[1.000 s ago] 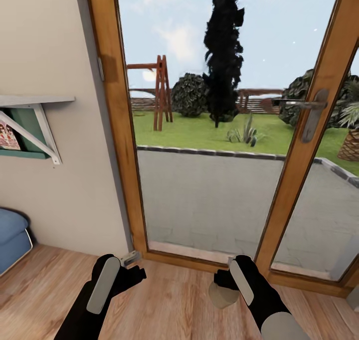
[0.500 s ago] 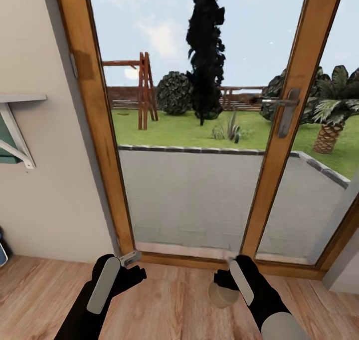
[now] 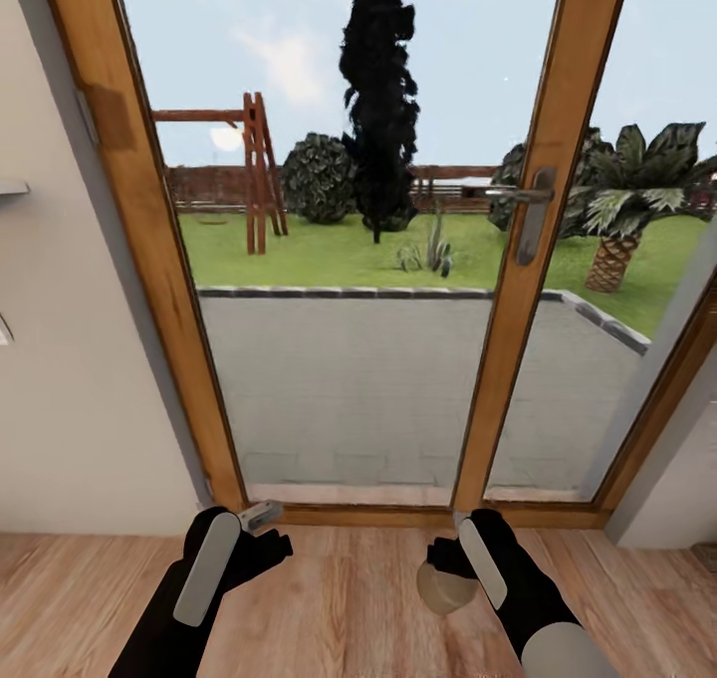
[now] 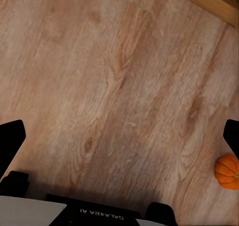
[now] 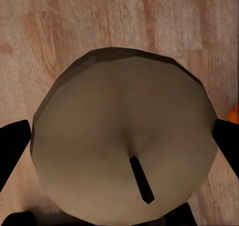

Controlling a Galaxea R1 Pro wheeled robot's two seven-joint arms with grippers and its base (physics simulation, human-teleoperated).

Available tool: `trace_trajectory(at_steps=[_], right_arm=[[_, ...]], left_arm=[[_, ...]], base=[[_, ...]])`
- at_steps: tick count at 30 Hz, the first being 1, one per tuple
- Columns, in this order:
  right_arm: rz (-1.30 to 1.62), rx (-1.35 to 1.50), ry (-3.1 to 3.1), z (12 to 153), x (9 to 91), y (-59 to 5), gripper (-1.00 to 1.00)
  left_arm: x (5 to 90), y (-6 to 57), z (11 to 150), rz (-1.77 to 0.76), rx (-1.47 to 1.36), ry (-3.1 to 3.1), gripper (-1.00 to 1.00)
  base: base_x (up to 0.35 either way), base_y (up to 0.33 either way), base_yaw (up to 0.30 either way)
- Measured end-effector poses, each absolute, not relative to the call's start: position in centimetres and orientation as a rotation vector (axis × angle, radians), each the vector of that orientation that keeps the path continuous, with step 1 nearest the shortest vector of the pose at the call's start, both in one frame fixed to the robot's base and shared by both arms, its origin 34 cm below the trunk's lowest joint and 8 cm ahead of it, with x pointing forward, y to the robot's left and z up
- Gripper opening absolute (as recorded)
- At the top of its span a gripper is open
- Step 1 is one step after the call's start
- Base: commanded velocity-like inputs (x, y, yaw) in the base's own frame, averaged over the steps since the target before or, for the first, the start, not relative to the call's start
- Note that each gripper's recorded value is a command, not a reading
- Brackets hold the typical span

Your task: Place each of the two pumpkins and all three candles from the living room inside a cabinet in the living room (use any cabinet), then make sure every cabinet is closed, and position the cauldron so it is next to a table in the living room.

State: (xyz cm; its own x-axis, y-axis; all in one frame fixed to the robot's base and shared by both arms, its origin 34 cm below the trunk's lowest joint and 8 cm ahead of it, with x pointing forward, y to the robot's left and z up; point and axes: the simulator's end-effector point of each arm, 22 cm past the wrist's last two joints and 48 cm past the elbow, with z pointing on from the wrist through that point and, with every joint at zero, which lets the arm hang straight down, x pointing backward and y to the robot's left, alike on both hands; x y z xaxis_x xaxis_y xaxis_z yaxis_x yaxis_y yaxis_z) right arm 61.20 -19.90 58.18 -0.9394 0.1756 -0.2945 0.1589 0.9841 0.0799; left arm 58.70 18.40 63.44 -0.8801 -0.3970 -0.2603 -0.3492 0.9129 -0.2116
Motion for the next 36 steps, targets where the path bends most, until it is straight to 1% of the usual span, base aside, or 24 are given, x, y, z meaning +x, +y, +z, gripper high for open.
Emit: trace_trajectory(at_steps=[11, 36], right_arm=[[0.076, 0.245, 2.836, 57.6, 61.0, -19.9, -1.00], [0.075, 0.238, 2.836, 59.6, 61.2, -19.8, -1.00]], left_arm=[[58.5, 18.4, 62.8, -0.224, -0.558, 2.788, 1.00], [58.7, 18.4, 64.8, -0.225, -0.559, 2.790, 1.00]], base=[[0.000, 0.000, -0.171], [0.000, 0.000, -0.004]])
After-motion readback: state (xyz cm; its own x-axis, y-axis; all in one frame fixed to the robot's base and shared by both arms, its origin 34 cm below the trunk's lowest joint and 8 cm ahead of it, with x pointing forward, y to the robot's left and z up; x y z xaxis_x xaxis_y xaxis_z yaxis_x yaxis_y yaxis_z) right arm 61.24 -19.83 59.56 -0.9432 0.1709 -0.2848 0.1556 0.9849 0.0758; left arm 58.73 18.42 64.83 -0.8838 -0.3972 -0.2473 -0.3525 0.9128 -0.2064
